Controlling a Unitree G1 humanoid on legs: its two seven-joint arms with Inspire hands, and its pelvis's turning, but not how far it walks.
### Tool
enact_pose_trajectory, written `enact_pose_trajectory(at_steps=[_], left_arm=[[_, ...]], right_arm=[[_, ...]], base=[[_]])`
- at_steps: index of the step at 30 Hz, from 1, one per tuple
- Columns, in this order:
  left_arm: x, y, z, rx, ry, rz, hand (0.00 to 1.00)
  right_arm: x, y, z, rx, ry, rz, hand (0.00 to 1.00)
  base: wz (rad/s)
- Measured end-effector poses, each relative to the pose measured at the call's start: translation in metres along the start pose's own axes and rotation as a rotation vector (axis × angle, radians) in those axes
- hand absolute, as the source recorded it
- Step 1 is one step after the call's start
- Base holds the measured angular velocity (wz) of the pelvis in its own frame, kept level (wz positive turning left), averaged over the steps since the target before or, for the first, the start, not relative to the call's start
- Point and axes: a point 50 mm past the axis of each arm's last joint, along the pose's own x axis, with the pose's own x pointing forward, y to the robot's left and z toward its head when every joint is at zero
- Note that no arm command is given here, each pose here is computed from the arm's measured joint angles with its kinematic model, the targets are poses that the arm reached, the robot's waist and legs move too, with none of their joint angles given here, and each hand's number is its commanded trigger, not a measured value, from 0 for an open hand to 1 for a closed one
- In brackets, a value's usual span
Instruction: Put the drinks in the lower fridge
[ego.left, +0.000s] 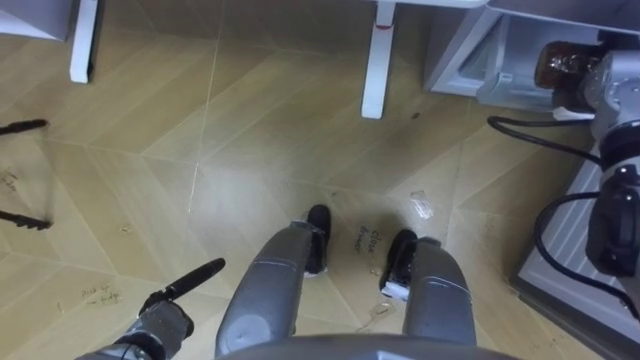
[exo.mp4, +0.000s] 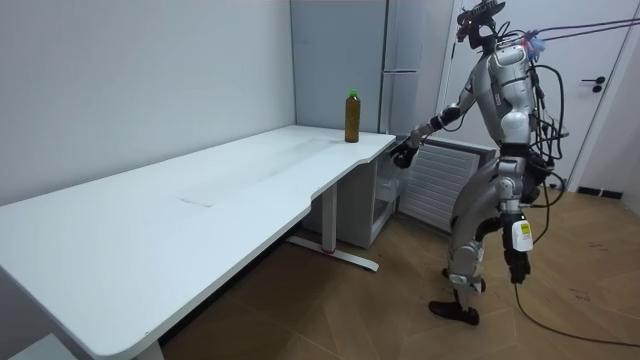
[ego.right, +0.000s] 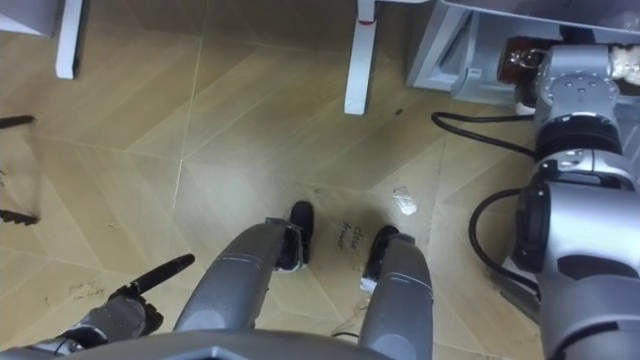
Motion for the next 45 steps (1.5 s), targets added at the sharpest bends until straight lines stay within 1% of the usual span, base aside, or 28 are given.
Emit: enact_pose_trajectory(at_steps=[8,11,36,41,45], left_arm=[[0.0,0.0,-0.001,0.006,0.007,-0.005,0.0],[0.0,0.001,-0.002,0.007,0.011,-0.001,0.0],[0.0,-0.002,-0.003,0.011,0.019,-0.044,0.0],[0.0,0.001,-0.005,0.013,0.038,-0.043,0.0],[0.0,-0.001,-0.005,0.014,0.041,-0.078,0.0]], right_arm=[[0.001,0.001,-0.002,0.029,0.03,0.029,0.0],[0.004,-0.004,-0.002,0.025,0.031,0.028,0.0],[0.005,0.0,-0.008,-0.011,0.065,0.159,0.0],[0.014,-0.013,-0.008,-0.017,0.067,0.159,0.0],[0.022,-0.03,-0.007,-0.036,0.059,0.174,0.0]], base=[[0.0],[-0.02],[-0.03],[0.02],[0.06]])
